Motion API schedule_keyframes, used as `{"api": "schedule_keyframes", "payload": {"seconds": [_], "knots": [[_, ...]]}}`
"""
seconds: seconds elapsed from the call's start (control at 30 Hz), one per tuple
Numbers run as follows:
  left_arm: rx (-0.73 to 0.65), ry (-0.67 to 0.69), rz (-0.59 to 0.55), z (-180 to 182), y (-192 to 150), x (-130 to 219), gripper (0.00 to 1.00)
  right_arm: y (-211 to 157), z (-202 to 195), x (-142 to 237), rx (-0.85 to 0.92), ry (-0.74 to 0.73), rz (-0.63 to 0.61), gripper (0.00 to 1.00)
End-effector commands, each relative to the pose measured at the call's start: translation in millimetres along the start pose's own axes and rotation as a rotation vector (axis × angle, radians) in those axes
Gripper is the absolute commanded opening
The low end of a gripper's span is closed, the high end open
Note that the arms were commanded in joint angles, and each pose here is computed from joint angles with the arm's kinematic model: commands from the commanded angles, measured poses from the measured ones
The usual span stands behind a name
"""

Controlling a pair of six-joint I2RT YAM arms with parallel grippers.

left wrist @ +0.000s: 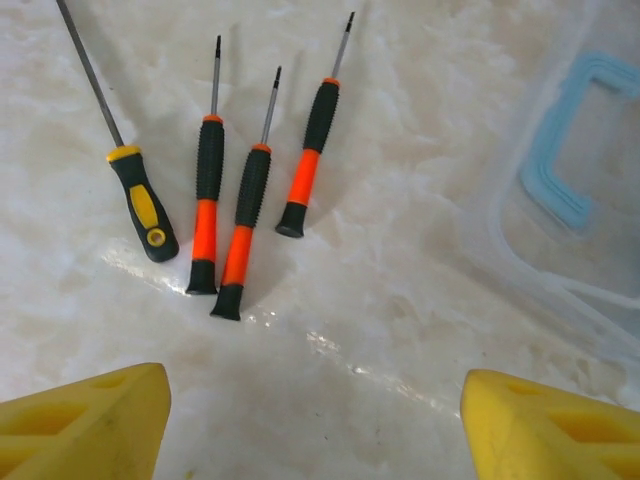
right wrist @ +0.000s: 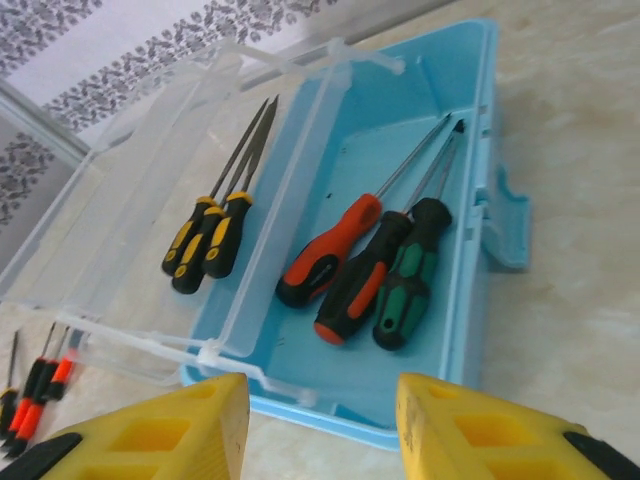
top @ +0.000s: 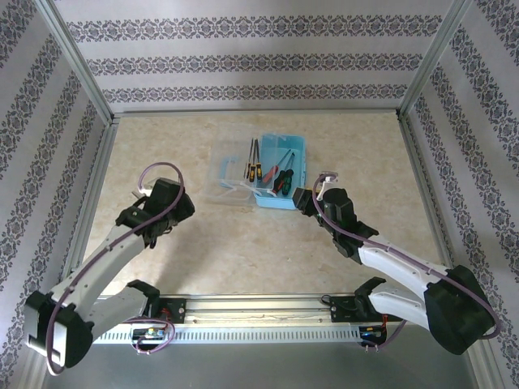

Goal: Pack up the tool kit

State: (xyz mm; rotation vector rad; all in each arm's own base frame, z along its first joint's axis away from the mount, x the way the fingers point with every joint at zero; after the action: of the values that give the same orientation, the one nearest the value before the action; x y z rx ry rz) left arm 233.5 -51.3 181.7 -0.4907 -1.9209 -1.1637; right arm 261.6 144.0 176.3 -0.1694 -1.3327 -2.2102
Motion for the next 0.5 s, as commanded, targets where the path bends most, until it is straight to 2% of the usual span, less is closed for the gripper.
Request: {"api": "schedule_keyframes", "payload": {"seconds": [0.0,0.17,0.27,0.37,0.47], "knots": [[-0.014,0.049,0.011,4.9,12.0,-3.8,0.72,9.8,1.3,-0.5,0.025,-0.020,-0.080,0.44],[0.076,0.138,-0.008,32.2,25.3,-22.6,0.57,9.2,2.1,-4.3,0.025,-0.021,-0.069,0.44],[0.112,0.161,-0.013,42.0,31.8,-33.3,0.54,7.0,2.2,-6.5,0.013,-0.015,-0.058,0.44],[0.133,0.187,-0.009,47.2,36.4,-45.7,0.42,4.5,3.8,-10.1,0.008,-0.006,-0.037,0.45],[0.147,0.205,0.023,50.0,36.6,-59.5,0.39,1.9,3.5,-15.1,0.011,-0.014,-0.020,0.44]]}}
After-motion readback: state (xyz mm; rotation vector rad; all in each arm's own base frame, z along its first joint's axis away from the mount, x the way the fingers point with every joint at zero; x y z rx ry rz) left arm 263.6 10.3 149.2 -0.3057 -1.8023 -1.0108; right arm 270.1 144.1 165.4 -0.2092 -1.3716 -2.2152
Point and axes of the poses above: each hand's point on the last joint's axis, 136 mm out from that joint toward the fingers, its own x axis back along the fingers, its own z axis along the line the jaws close on, y = z × x, the point moved 6 cm from there along x, back along the fingers
